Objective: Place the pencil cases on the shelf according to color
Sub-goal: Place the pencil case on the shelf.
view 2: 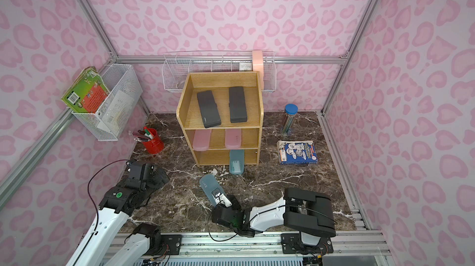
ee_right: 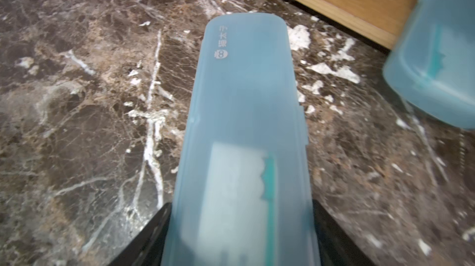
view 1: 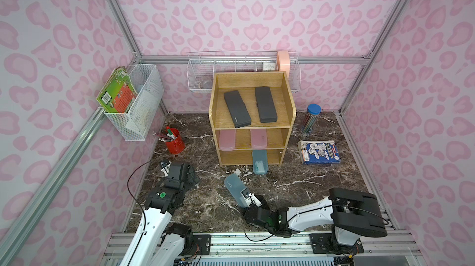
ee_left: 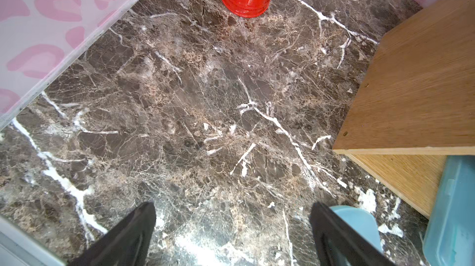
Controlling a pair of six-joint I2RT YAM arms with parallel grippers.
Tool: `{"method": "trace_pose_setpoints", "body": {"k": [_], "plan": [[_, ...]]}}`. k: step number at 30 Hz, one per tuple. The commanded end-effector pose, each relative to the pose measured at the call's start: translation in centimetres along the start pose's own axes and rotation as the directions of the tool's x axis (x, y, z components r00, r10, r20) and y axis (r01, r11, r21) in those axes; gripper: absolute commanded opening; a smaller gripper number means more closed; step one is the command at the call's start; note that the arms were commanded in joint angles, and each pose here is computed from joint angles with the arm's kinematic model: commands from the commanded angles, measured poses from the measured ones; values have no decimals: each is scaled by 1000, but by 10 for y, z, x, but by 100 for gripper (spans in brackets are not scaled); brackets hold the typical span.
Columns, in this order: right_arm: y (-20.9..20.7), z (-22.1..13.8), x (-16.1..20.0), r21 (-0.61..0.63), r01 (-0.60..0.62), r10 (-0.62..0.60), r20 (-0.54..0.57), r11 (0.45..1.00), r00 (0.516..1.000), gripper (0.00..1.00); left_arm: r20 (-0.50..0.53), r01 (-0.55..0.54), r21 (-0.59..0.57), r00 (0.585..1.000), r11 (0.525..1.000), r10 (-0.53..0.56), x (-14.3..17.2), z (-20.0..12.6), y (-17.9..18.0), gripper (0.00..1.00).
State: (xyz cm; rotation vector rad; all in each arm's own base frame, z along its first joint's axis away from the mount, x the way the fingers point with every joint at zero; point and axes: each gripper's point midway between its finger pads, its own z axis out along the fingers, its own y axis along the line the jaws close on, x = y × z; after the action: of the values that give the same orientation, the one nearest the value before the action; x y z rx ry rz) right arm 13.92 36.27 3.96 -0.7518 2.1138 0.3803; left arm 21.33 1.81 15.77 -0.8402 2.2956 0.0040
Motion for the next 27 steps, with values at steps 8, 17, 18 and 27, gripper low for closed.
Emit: {"method": "trace_pose_setpoints", "body": {"k": [8,17,18,27], "plan": [[-16,-1,-51,48,-264,249,208,963,946,45,10,-6,-4,1000,1000,6,-4,15,-9,99],[-36,61,-100,31,-412,393,241,911,887,46,16,-30,2,999,1000,30,-9,23,-18,99],[-37,70,-103,23,-424,407,239,905,882,46,16,-32,2,999,999,32,-10,24,-19,99],[-47,122,-113,26,-524,505,227,851,833,61,5,-55,1,998,998,55,-7,28,-20,99]]}}
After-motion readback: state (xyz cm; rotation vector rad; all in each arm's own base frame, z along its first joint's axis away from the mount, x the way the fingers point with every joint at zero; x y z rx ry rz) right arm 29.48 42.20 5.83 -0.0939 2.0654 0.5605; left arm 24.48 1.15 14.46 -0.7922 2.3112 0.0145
